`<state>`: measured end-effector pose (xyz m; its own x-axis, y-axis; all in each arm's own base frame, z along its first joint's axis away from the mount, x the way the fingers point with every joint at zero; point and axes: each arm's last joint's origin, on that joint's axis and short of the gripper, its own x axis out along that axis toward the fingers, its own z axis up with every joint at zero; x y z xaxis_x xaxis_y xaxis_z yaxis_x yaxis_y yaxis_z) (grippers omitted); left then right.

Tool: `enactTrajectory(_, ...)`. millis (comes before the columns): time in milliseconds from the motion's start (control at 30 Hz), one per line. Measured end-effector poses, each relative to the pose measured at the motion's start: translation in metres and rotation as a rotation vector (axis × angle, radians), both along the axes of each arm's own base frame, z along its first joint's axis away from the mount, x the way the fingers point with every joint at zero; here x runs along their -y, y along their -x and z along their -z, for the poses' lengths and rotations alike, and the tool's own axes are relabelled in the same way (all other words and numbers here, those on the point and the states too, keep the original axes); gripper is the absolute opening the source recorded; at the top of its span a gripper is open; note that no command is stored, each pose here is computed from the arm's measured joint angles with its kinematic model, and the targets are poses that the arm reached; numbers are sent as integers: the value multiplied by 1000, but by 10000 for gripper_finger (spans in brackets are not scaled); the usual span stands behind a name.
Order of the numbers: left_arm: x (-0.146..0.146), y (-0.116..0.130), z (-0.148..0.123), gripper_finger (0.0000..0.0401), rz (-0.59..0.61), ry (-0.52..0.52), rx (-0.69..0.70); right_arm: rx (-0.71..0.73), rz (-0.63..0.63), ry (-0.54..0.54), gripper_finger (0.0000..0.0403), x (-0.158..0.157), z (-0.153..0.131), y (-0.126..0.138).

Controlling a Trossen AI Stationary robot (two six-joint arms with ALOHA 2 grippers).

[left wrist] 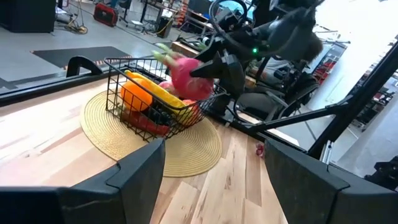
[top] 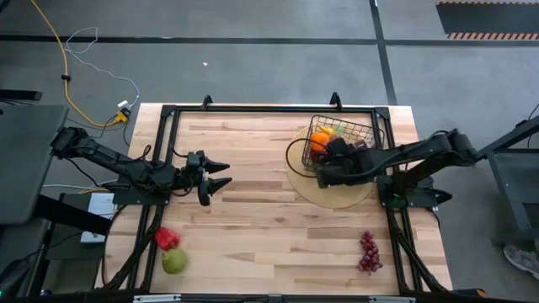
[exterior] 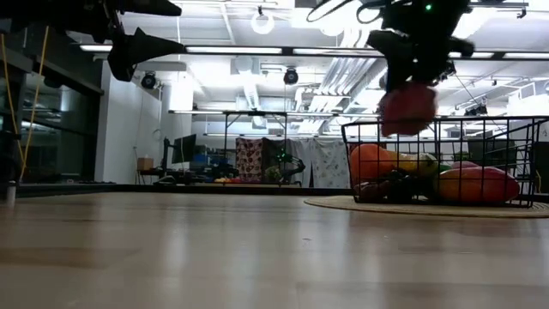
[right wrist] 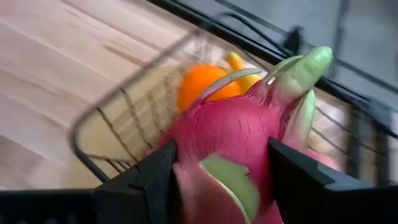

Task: Build produce basket
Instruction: Put the dragonfruit into the wire basket

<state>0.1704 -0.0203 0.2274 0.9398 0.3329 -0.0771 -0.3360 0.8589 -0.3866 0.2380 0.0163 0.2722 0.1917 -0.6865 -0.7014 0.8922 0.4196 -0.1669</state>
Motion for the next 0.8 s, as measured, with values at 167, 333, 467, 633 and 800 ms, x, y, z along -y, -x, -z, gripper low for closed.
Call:
enactTrajectory(167,0,0,0,261,-14,-1,1,151,-66,12,206,16,11,-6)
enactTrajectory(333,-1,0,0,261,-18,6,4,194,-78,-44,206,33,22,-10)
enactTrajectory(467,-1,0,0,261,-18,6,4,203,-28,-59,207,41,23,-9)
enactTrajectory(633,-1,0,0,261,-18,5,4,170,-49,-70,207,42,23,-7)
enactTrajectory(800,-1,0,0,261,-18,5,3,166,-42,-45,207,43,23,-7)
